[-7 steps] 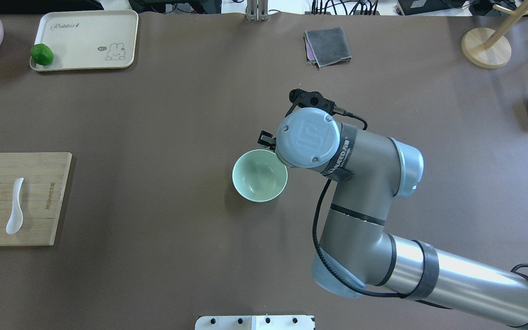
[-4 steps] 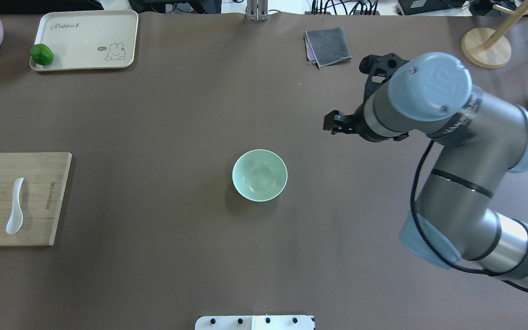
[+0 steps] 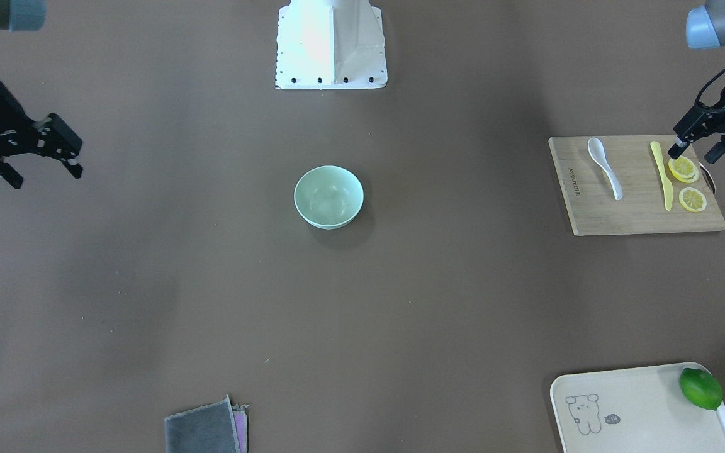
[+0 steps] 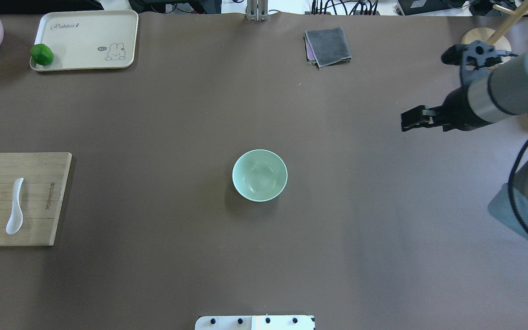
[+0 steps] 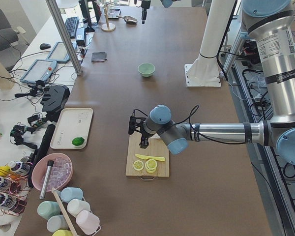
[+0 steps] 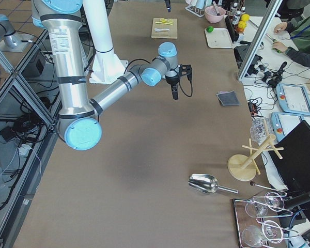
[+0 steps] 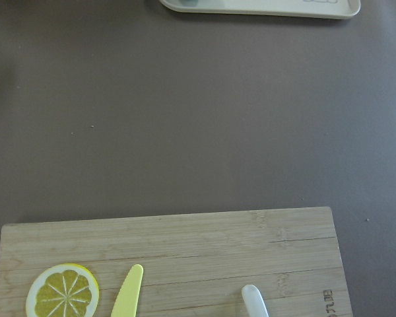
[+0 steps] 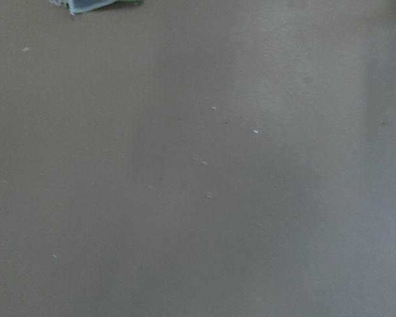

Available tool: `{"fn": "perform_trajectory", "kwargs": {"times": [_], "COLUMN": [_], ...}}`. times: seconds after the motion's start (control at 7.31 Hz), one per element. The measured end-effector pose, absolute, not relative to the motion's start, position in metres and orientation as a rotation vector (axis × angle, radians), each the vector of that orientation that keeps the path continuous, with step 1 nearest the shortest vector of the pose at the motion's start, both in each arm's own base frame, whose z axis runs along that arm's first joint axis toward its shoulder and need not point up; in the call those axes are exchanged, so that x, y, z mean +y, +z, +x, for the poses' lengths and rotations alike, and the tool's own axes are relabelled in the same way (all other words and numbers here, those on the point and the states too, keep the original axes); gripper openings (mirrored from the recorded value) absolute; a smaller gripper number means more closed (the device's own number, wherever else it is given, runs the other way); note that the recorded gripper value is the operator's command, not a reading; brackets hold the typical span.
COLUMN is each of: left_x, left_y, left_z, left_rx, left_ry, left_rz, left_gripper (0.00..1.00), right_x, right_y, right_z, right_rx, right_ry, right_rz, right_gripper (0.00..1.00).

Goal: Place spoon in bowl
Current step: 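Release the bowl and withdraw the right gripper to rest, then lower the left gripper onto the white spoon on the cutting board and grasp it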

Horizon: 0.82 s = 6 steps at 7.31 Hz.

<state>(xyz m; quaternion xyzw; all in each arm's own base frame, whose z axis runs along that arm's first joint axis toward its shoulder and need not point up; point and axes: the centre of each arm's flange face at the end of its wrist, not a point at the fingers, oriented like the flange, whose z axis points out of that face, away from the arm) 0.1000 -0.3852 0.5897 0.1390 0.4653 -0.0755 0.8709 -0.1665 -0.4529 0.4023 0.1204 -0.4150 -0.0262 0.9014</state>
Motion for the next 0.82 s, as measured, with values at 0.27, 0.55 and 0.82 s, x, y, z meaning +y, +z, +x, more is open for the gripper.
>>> {"fn": "perform_trajectory", "kwargs": {"times": [0.27,0.55,0.82], "left_x": [-0.376,-0.366,-0.358], "left_y": [0.592,0.594,0.599], "left_z": [0.150,0.194,0.215], "left_rx": [0.943,0.907,0.881], "left_ry": [-0.185,-0.192,-0.175], "left_rz": [0.264,0.266,0.278], "left_gripper": [0.91,0.85,0.77], "right_x": [-0.441,-0.438,-0.438], "right_y": [0.454,0.468,0.474], "right_z": [-0.103,-0.089,-0.087], "right_rx": [-0.843,-0.836,-0.834], "right_ry": [-0.127,-0.137,-0.136], "right_rz": [0.250,0.249,0.250], "right_gripper": [1.00,1.00,1.00]}}
